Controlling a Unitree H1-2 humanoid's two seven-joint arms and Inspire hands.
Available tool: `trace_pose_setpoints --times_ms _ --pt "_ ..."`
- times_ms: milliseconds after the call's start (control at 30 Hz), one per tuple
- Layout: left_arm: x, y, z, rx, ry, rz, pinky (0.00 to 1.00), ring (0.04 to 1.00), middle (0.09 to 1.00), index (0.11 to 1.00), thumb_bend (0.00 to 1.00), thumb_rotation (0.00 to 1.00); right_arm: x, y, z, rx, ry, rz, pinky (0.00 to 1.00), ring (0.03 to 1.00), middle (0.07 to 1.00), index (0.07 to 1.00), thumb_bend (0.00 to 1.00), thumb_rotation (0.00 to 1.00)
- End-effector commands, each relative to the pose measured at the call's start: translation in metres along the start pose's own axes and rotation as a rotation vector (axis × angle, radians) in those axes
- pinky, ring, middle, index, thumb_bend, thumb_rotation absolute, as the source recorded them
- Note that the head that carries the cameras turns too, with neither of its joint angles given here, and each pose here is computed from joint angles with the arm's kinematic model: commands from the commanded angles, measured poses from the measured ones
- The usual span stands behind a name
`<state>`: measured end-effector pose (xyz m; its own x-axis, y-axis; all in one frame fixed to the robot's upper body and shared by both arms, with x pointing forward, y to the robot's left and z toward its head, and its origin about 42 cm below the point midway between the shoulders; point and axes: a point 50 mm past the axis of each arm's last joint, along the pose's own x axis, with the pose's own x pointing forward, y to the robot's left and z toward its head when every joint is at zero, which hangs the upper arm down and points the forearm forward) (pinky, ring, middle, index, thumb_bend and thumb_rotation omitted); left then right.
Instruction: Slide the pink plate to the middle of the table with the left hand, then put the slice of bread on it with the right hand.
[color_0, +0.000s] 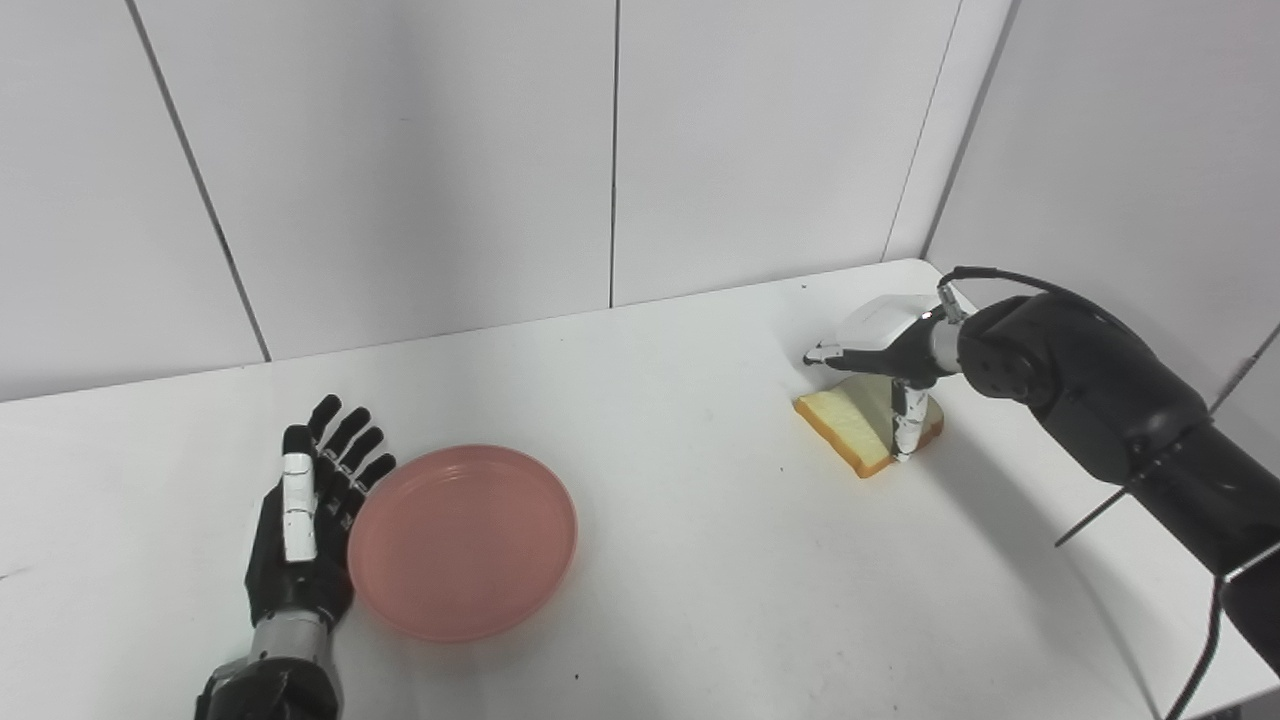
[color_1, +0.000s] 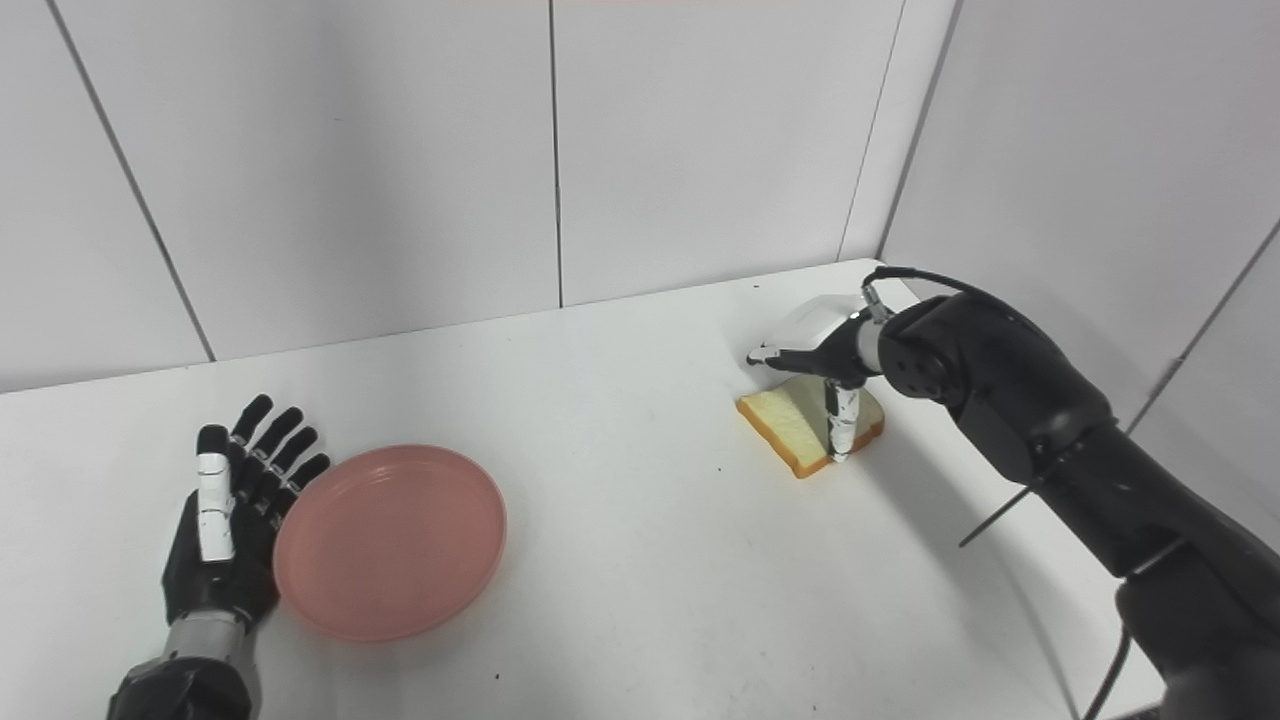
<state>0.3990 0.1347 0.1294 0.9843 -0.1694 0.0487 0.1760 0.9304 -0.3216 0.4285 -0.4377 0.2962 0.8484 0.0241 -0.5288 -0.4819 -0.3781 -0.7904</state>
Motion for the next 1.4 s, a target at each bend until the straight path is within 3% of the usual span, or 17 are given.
trace_pose_setpoints --times_ms 0,100,233,400,733,1000,1033,1067,1133,1233,1367 --pt "-0.007 0.003 -0.013 -0.005 0.065 0.015 0.78 0.858 0.859 0.871 0.89 0.83 -0.010 -0.019 -0.014 -0.042 0.018 -0.093 0.86 0.933 0.943 0.928 1.00 0.23" --pt "-0.007 0.004 -0.013 -0.009 0.067 0.013 0.79 0.859 0.860 0.872 0.89 0.83 -0.005 -0.012 -0.014 -0.039 0.018 -0.090 0.83 0.920 0.930 0.903 1.00 0.25" --pt "-0.008 0.004 -0.012 -0.014 0.067 0.013 0.79 0.861 0.861 0.874 0.89 0.83 0.004 0.001 -0.012 0.020 0.034 -0.034 0.75 0.882 0.922 0.887 1.00 0.18" --pt "-0.008 0.004 -0.012 -0.004 0.063 0.010 0.79 0.860 0.856 0.876 0.87 0.84 0.011 0.015 -0.007 0.022 0.033 0.014 0.78 0.892 0.929 0.889 1.00 0.19" --pt "-0.008 0.003 -0.011 -0.004 0.068 0.015 0.78 0.855 0.853 0.868 0.87 0.84 0.008 0.026 -0.003 0.016 0.003 0.009 0.75 0.877 0.903 0.854 1.00 0.20" --pt "-0.008 0.002 -0.012 -0.017 0.071 0.013 0.79 0.853 0.857 0.863 0.89 0.83 0.008 0.029 -0.006 0.075 -0.012 0.003 0.62 0.723 0.778 0.772 1.00 0.16" --pt "-0.008 0.003 -0.012 -0.017 0.072 0.012 0.80 0.858 0.860 0.867 0.89 0.84 0.009 0.030 -0.006 0.082 -0.014 0.005 0.56 0.625 0.674 0.694 0.92 0.13" --pt "-0.008 0.003 -0.012 -0.013 0.072 0.013 0.80 0.858 0.859 0.867 0.89 0.84 0.010 0.032 -0.005 0.081 -0.015 0.003 0.52 0.574 0.621 0.613 0.77 0.13" --pt "-0.008 0.003 -0.012 -0.009 0.070 0.014 0.79 0.858 0.857 0.865 0.88 0.84 0.012 0.035 -0.004 0.074 -0.016 -0.003 0.49 0.534 0.580 0.532 0.60 0.13" --pt "-0.008 0.003 -0.011 -0.009 0.068 0.014 0.79 0.855 0.853 0.863 0.88 0.84 0.014 0.040 -0.003 0.071 -0.025 -0.016 0.44 0.492 0.493 0.500 0.54 0.01" --pt "-0.009 0.002 -0.011 -0.008 0.069 0.018 0.78 0.850 0.852 0.860 0.88 0.84 0.013 0.045 -0.002 0.071 -0.034 -0.029 0.43 0.483 0.488 0.488 0.53 0.00"
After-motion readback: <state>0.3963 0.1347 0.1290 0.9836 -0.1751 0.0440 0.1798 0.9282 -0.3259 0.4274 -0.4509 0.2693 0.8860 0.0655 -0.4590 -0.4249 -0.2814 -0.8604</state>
